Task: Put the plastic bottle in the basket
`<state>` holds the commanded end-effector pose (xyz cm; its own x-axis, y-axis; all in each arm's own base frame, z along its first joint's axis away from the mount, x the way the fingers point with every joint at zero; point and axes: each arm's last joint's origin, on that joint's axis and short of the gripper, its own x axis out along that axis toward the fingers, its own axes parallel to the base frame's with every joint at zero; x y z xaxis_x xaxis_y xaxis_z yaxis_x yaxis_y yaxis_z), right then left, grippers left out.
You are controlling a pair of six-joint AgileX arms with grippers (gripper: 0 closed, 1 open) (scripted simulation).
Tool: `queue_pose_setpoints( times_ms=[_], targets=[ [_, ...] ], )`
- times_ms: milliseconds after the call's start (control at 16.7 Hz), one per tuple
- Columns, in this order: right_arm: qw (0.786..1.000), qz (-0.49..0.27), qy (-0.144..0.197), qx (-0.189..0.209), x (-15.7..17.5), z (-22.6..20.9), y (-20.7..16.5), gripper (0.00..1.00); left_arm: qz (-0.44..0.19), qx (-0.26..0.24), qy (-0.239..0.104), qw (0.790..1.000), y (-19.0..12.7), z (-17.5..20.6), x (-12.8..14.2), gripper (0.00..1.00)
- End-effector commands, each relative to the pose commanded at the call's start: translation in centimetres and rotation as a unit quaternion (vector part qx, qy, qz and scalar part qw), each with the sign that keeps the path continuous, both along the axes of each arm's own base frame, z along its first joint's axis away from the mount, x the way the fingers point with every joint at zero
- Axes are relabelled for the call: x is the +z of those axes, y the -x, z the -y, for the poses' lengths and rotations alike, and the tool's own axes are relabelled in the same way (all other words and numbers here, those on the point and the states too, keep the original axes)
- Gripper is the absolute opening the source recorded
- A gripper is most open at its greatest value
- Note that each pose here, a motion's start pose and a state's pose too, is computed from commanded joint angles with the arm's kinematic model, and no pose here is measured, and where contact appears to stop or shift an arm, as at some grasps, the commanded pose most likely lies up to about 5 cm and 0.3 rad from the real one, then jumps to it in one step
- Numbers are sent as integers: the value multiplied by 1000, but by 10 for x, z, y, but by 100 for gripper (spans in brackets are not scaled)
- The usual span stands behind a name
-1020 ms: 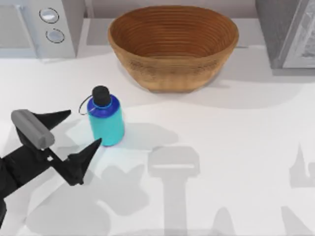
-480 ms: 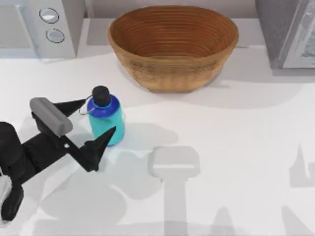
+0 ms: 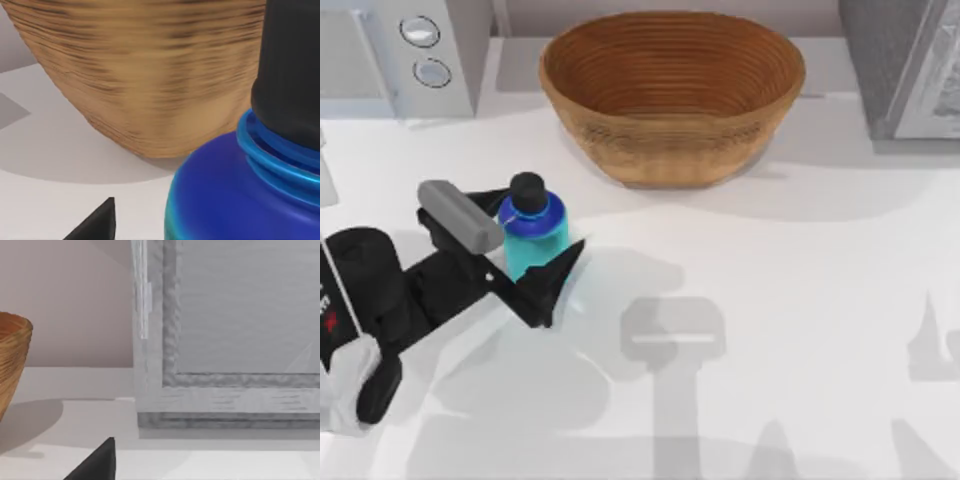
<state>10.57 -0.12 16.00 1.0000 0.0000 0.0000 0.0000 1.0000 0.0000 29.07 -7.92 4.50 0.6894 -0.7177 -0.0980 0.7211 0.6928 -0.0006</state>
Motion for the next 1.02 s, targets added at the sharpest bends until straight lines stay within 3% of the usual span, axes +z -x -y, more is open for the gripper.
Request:
queue_pose_setpoints(
  times_ms=[780,1020],
  targets=[
    [1000,0,0,0,0,0,0,100,0,0,0,1000,0,0,0,2],
    [1000,0,0,0,0,0,0,100,0,0,0,1000,0,0,0,0]
  ],
)
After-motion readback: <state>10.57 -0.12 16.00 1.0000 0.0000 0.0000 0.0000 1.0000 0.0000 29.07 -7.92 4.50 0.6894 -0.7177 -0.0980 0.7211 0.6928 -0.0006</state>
